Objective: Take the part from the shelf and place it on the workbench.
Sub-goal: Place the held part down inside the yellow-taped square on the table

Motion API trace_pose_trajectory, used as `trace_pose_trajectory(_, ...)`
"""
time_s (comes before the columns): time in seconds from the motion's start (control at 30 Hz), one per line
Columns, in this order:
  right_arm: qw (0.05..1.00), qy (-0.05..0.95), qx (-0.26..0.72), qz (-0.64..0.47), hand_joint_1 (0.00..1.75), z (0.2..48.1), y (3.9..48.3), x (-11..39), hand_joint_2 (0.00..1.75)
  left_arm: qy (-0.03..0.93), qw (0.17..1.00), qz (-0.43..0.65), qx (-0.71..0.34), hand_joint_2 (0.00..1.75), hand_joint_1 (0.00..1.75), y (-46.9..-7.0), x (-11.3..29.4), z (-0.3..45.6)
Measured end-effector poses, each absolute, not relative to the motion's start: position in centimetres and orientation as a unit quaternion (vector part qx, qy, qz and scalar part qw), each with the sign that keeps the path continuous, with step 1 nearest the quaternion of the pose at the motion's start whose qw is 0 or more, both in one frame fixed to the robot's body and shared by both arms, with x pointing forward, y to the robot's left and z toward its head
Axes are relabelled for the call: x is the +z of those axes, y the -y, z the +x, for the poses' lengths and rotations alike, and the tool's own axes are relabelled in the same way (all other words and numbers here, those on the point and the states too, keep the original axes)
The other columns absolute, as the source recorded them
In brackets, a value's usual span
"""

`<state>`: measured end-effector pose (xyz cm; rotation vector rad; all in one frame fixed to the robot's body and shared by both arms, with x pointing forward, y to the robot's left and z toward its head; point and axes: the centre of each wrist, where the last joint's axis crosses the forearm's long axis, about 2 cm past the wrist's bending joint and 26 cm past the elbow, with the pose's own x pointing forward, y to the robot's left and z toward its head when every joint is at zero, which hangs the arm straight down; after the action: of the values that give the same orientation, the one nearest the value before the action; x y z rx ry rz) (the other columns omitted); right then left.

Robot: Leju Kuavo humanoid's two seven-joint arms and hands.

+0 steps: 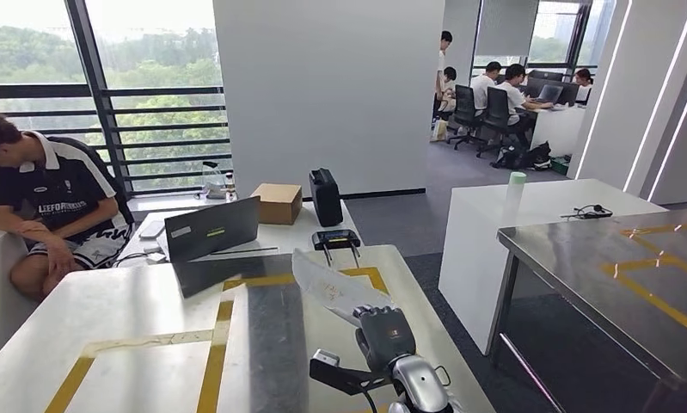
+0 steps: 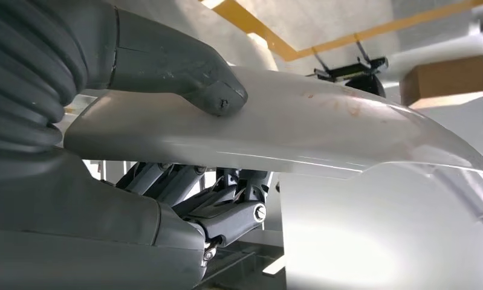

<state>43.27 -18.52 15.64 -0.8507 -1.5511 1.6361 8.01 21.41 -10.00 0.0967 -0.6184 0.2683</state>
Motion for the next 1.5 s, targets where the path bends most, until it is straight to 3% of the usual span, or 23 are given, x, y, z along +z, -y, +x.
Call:
trace_pose_trajectory(0.63,0.368,0.597,0.638,-0.318,1.75,42.2,19.4,13.6,1.75,0.312,0.938,0.055,0.139,1.75,0.0,-21.8,-10.1,7.7)
trace_pose_trajectory(0.77,0.373,0.594,0.637,-0.318,0.0,42.0,19.8,13.1,0.0,0.322,0.934,0.059,0.141,1.75,0.0,-22.0,-10.1,7.7)
trace_pose_trajectory(0.9,0.373,0.595,0.635,-0.322,0.0,41.9,20.1,13.0,0.0,0.323,0.933,0.068,0.146,0.0,0.0,-22.2,-10.1,8.0)
trace_pose_trajectory(1.03,0.369,0.6,0.63,-0.326,0.0,42.0,20.1,13.2,0.0,0.3,0.937,0.093,0.15,0.0,0.0,-22.4,-10.1,8.1)
trace_pose_trajectory(1.17,0.371,0.6,0.63,-0.324,0.0,41.6,20.1,12.7,0.0,0.269,0.943,0.112,0.162,1.75,0.0,-22.6,-10.1,8.2)
trace_pose_trajectory(1.5,0.368,0.608,0.621,-0.33,0.0,41.6,20.2,12.6,0.0,0.251,0.946,0.137,0.155,1.75,0.0,-22.9,-10.0,8.5)
